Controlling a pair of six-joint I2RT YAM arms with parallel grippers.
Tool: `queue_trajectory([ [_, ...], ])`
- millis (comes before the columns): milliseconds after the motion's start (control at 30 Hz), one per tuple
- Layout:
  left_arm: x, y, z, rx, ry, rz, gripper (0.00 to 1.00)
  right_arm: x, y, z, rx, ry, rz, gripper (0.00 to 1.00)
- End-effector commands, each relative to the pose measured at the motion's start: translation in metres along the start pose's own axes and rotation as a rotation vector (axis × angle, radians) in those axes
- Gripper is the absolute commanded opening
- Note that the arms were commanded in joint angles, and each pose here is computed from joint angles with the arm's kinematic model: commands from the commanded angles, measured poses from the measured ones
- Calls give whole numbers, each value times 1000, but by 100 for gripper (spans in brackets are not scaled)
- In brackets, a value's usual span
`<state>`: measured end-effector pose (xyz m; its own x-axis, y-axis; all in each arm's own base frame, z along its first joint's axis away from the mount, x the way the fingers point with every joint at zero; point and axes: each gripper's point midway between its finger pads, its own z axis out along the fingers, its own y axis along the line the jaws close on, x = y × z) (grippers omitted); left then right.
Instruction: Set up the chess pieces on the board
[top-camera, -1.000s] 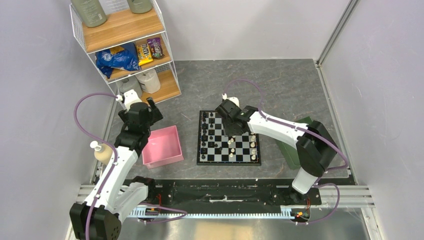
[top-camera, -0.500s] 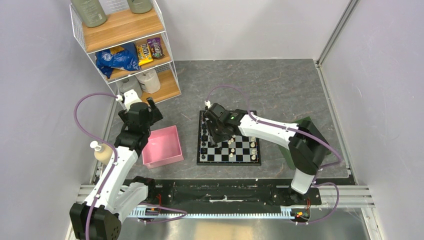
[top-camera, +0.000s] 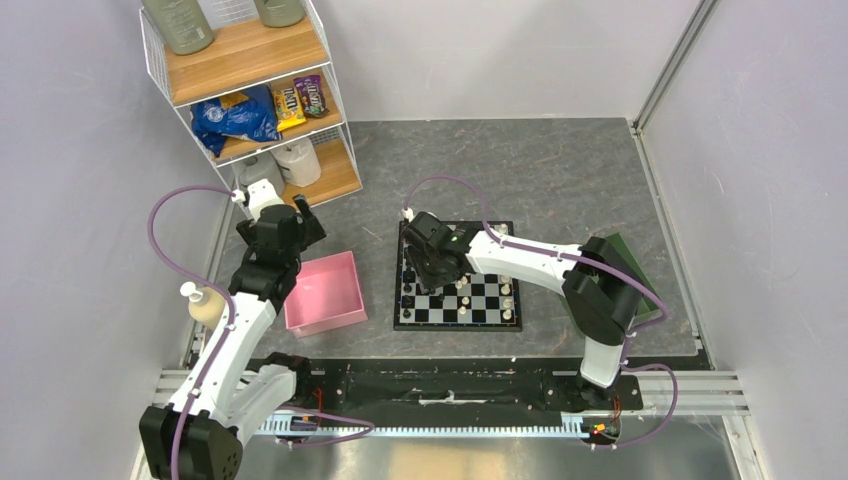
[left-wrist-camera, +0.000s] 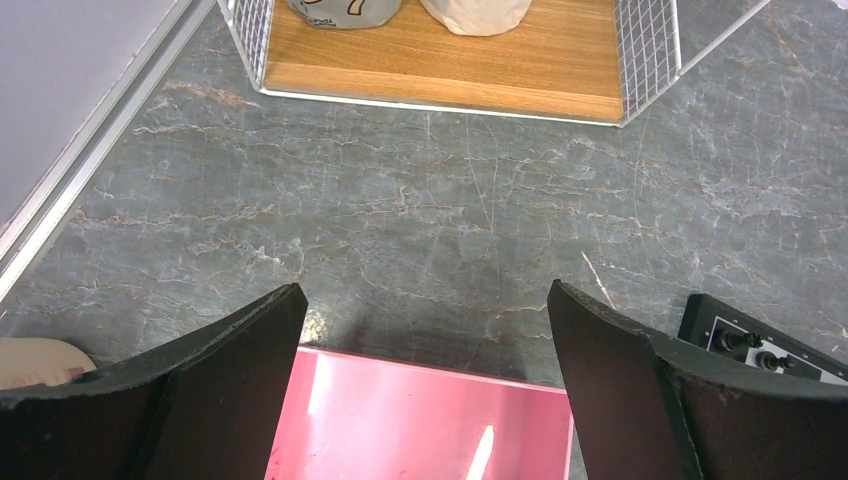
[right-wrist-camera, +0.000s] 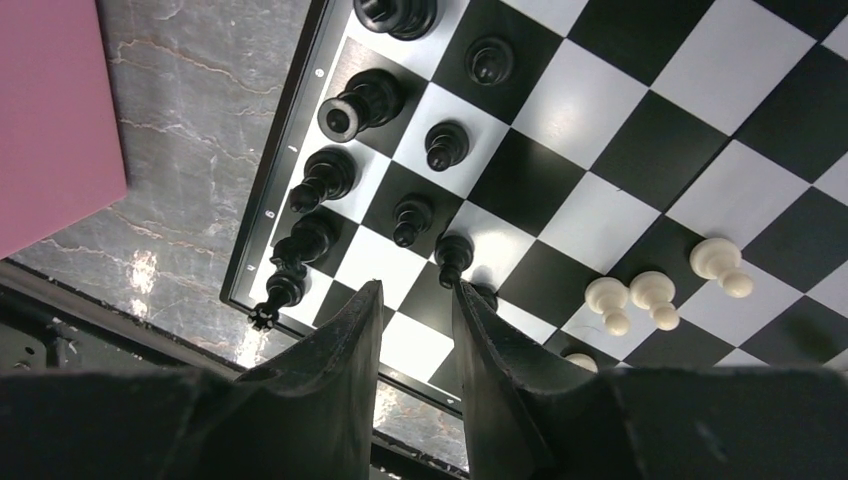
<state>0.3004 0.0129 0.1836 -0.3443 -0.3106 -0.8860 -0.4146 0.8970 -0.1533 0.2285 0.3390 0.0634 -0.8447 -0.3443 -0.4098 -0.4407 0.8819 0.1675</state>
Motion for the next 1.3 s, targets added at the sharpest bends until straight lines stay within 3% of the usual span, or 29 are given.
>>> queue_trajectory([
  [0, -14, 6, -2, -24, -47, 12, 100, -17, -1, -8, 32, -54, -25, 39],
  [767, -13, 7, -2, -30, -48, 11, 100, -14, -5, 6, 60, -30, -48, 29],
  [1267, -13, 7, -3, -29, -51, 7, 100, -10, -7, 9, 71, -13, -43, 29],
])
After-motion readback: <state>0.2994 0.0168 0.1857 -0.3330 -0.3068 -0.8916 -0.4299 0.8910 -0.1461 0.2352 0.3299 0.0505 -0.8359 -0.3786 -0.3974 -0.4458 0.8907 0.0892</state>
